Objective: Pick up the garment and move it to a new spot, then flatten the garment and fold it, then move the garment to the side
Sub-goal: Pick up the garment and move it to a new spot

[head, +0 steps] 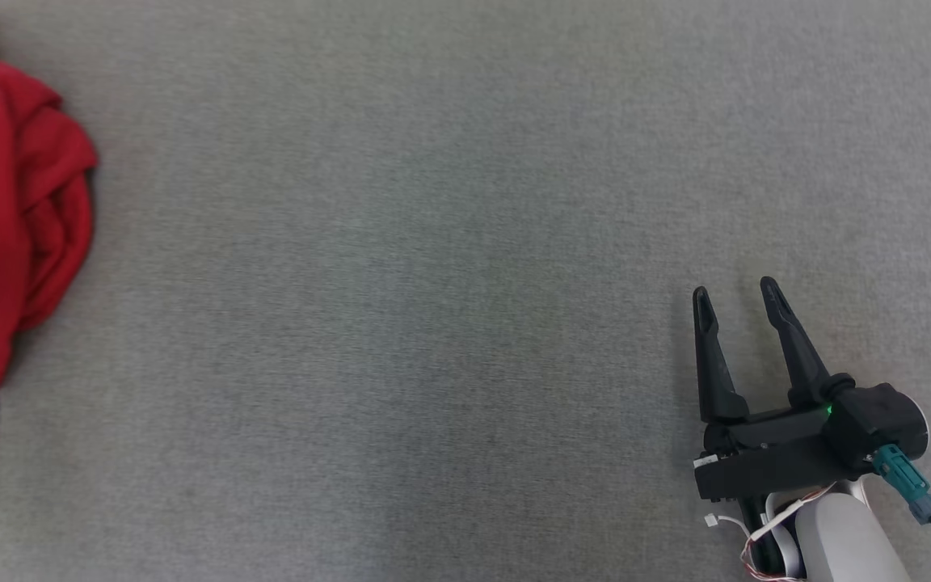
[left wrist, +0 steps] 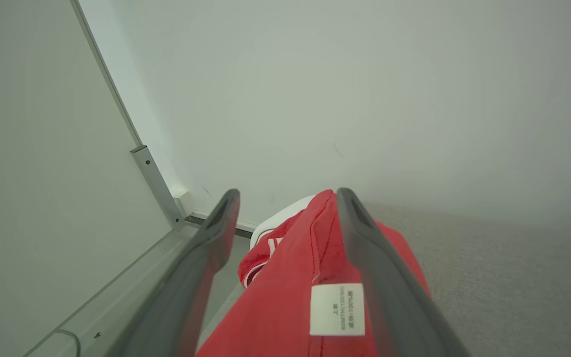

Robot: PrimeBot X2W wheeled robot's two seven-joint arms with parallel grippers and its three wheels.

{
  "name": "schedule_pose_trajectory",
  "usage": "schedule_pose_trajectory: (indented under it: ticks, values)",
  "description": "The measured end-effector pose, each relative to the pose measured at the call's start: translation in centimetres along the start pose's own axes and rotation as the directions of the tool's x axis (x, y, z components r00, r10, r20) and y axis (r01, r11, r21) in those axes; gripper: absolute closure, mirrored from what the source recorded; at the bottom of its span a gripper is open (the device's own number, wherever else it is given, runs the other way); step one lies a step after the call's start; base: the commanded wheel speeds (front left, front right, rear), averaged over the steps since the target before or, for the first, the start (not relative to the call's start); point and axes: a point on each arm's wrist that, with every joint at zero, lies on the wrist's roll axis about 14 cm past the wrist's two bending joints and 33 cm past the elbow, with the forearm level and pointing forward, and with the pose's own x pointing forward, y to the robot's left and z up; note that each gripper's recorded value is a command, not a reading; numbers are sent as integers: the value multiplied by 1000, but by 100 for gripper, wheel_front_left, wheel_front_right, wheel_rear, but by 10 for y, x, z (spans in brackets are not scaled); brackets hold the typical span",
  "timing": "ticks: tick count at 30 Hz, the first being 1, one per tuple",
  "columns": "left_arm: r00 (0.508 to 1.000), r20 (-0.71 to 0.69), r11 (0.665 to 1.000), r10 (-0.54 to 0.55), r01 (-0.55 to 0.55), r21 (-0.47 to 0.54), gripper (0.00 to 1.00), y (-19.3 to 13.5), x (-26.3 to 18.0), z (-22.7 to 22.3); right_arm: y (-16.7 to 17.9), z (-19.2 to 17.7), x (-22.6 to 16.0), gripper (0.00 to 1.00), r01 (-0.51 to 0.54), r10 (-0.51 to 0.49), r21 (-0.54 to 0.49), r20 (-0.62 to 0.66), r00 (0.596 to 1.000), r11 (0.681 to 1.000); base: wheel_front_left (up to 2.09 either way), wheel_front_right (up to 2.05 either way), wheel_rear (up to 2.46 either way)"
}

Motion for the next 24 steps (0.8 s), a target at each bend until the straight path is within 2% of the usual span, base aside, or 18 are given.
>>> schedule_pose_trajectory:
  ticks: [8, 14, 18, 19, 20, 24]
  values:
    - [970, -239, 995, -38, 58, 79, 0, -13, 11, -69, -15, -11, -5, 0, 38, -38, -11, -26, 999, 999, 0, 0, 0]
    - [899, -437, 996, -18, 53, 67, 0, -7, -5, -114, -18, -9, -6, 0, 45, -45, -16, -21, 999, 999, 0, 0, 0]
    - [869, -493, 997, -24, 60, 56, 0, -9, -10, -124, -17, -8, -6, 0, 41, -41, -17, -18, 999, 999, 0, 0, 0]
    - [867, -497, 997, -26, 61, 55, 23, -10, -11, -124, -16, -7, -6, 0, 39, -39, -18, -16, 999, 999, 0, 0, 0]
    - [865, -501, 996, -26, 63, 56, 100, -10, -12, -125, -16, -6, -6, 0, 37, -37, -18, -15, 999, 999, 0, 0, 0]
    - [888, -459, 995, -31, 70, 68, 100, -11, -9, -117, -13, -4, -6, 0, 29, -29, -18, -10, 1000, 999, 0, 0, 0]
